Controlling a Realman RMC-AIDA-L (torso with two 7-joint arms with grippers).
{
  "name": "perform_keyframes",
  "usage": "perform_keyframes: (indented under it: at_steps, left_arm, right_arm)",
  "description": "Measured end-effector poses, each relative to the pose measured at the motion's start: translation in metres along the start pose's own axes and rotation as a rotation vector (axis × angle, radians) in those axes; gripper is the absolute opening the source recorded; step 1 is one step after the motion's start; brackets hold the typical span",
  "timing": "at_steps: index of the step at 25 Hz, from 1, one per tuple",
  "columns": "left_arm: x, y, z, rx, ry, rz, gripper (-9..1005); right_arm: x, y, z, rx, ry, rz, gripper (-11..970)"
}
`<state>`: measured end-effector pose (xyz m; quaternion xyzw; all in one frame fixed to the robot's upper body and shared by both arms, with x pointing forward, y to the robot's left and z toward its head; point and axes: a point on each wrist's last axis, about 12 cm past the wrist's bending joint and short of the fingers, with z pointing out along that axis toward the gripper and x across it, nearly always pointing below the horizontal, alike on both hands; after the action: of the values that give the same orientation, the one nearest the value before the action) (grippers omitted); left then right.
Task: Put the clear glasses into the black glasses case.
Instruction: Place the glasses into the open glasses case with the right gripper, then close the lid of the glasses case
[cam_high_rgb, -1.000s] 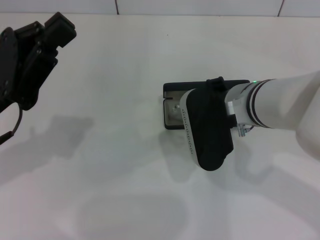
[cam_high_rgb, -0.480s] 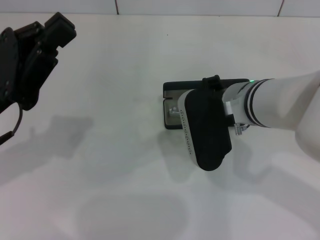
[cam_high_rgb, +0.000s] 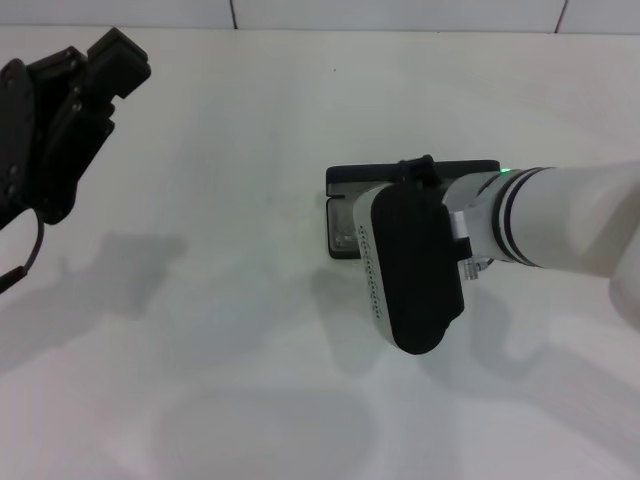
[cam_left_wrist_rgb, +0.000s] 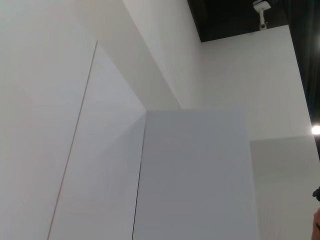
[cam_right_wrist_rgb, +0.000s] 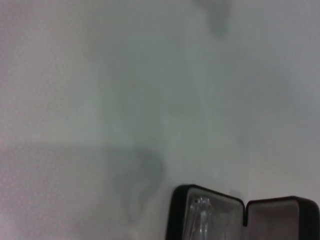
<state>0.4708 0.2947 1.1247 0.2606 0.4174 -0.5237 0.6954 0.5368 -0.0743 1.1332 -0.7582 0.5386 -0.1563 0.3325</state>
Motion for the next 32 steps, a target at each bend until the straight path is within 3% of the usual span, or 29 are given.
perform_keyframes:
  at_steps: [11,17,20,26,32]
  left_arm:
    - [0.001,-0.002,0.000,-0.002,-0.004,-0.003,70]
    - [0.000,-0.001,0.001,0.008,0.001,-0.003,70]
    - [-0.004,0.002,-0.001,0.017,0.017,-0.008,71]
    - [-0.013,0.013,0.002,0.034,0.042,-0.013,71]
    - [-0.012,0.041,0.039,0.076,0.130,-0.074,71]
  right_arm:
    - [-0.002,0.004,-0.014,0.017,-0.036,0.050,342]
    - [0.003,0.012,-0.038,0.052,-0.084,0.162,338]
    - [0.010,0.012,-0.049,0.054,-0.123,0.271,337]
    - [0.041,0.006,-0.086,-0.053,-0.373,0.602,334]
    - [0.107,0.015,-0.132,-0.177,-0.631,0.816,335]
